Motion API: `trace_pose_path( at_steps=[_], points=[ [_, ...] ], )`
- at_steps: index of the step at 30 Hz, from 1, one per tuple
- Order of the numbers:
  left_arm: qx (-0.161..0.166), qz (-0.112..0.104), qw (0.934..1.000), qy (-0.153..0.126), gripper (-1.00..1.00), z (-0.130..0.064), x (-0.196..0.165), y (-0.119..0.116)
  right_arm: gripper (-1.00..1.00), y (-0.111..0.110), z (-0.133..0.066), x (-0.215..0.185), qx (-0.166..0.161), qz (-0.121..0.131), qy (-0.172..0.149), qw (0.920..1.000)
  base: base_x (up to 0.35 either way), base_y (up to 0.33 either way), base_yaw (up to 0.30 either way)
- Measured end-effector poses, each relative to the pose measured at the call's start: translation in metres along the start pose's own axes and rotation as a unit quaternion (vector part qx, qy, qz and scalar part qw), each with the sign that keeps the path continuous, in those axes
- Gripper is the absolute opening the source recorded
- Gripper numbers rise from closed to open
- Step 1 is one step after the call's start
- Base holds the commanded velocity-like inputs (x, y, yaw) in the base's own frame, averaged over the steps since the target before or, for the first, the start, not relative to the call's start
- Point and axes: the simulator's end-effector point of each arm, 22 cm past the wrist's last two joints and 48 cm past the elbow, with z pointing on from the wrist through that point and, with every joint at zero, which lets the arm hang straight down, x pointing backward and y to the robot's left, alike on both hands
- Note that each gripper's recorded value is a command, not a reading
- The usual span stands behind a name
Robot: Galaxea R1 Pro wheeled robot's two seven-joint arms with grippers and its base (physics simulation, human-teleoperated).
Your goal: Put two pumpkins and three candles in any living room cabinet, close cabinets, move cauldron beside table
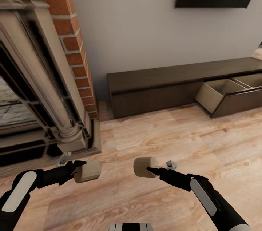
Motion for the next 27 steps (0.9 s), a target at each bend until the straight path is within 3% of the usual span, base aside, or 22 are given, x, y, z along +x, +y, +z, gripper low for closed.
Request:
trace_pose_path(
  at_steps=[13,27],
  points=[
    [0.020,0.015,0.9995,-0.018,-1.00,-0.018,-0.008,-0.026,-1.00,0.024,-0.012,-0.018,-0.009,-0.022,-0.019,0.9995,0.000,0.000,-0.273],
    [0.040,0.036,0.9981,-0.031,-1.00,-0.035,-0.010,-0.055,-1.00,0.030,-0.028,-0.026,-0.004,-0.027,-0.030,0.9992,0.000,0.000,-0.273]
  ],
)
